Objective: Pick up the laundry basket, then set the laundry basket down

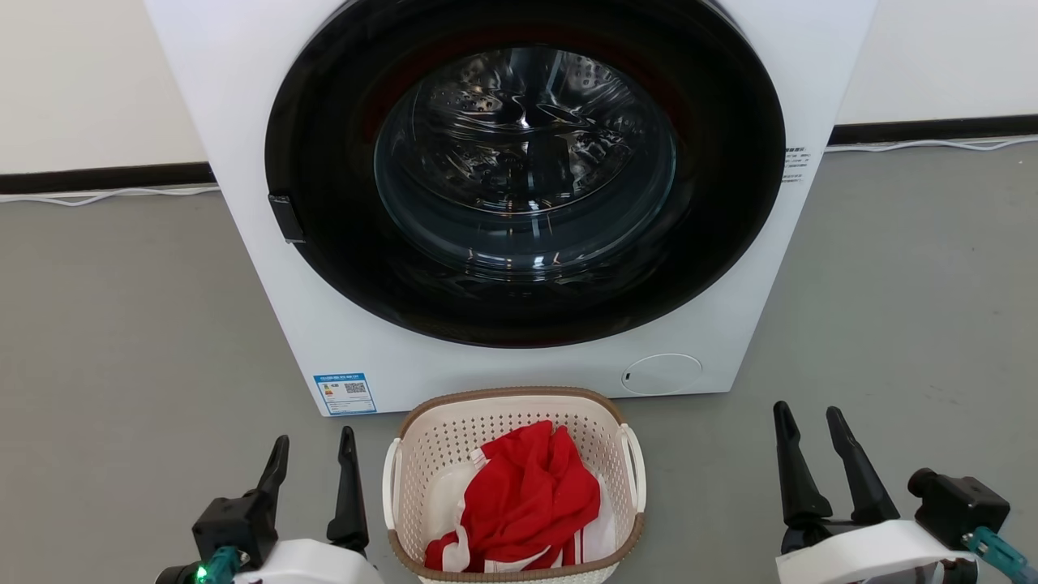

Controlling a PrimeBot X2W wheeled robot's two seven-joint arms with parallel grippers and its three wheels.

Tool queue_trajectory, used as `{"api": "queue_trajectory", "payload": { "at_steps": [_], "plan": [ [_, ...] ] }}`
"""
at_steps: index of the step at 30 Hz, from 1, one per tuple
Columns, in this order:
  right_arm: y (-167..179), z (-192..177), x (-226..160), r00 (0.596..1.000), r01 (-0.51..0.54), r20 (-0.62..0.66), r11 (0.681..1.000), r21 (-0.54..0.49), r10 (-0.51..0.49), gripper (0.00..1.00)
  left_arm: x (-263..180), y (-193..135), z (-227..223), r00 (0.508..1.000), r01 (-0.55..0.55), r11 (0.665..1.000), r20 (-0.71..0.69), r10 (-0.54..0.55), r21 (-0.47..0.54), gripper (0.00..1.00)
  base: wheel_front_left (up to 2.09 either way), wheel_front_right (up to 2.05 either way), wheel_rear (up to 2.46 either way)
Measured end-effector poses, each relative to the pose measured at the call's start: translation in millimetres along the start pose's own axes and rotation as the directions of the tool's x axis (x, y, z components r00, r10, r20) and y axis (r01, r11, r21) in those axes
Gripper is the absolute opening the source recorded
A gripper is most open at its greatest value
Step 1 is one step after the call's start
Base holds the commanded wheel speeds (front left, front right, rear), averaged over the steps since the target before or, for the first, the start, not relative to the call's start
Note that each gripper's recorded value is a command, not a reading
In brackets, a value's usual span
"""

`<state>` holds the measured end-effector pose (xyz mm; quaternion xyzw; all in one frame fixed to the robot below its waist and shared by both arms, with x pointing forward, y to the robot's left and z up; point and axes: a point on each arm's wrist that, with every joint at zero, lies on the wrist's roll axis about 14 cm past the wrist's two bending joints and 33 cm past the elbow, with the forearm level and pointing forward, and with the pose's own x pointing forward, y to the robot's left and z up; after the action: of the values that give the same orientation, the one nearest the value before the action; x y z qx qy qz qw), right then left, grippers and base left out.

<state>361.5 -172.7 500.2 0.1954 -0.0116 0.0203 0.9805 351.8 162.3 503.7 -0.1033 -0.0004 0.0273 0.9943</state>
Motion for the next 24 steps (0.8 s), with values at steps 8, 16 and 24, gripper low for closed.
{"api": "queue_trajectory", "payload": {
  "at_steps": [8,16,24],
  "plan": [
    [4.7,1.4,-0.1,1.000,-0.024,0.011,0.995,-0.094,0.025,1.00,-4.1,-5.4,3.5,0.999,0.015,0.997,0.033,-0.018,0.079,1.00,0.00,0.00,0.00],
    [11.0,7.1,0.8,0.998,-0.050,0.033,0.981,-0.185,0.058,1.00,-5.2,-9.7,12.0,0.996,0.023,0.985,0.086,-0.038,0.170,1.00,0.00,0.00,0.00],
    [17.3,9.2,1.0,0.995,-0.076,0.042,0.957,-0.279,0.091,1.00,-6.6,-16.2,21.0,0.988,0.028,0.968,0.138,-0.065,0.249,1.00,0.00,0.00,0.00]
  ]
}}
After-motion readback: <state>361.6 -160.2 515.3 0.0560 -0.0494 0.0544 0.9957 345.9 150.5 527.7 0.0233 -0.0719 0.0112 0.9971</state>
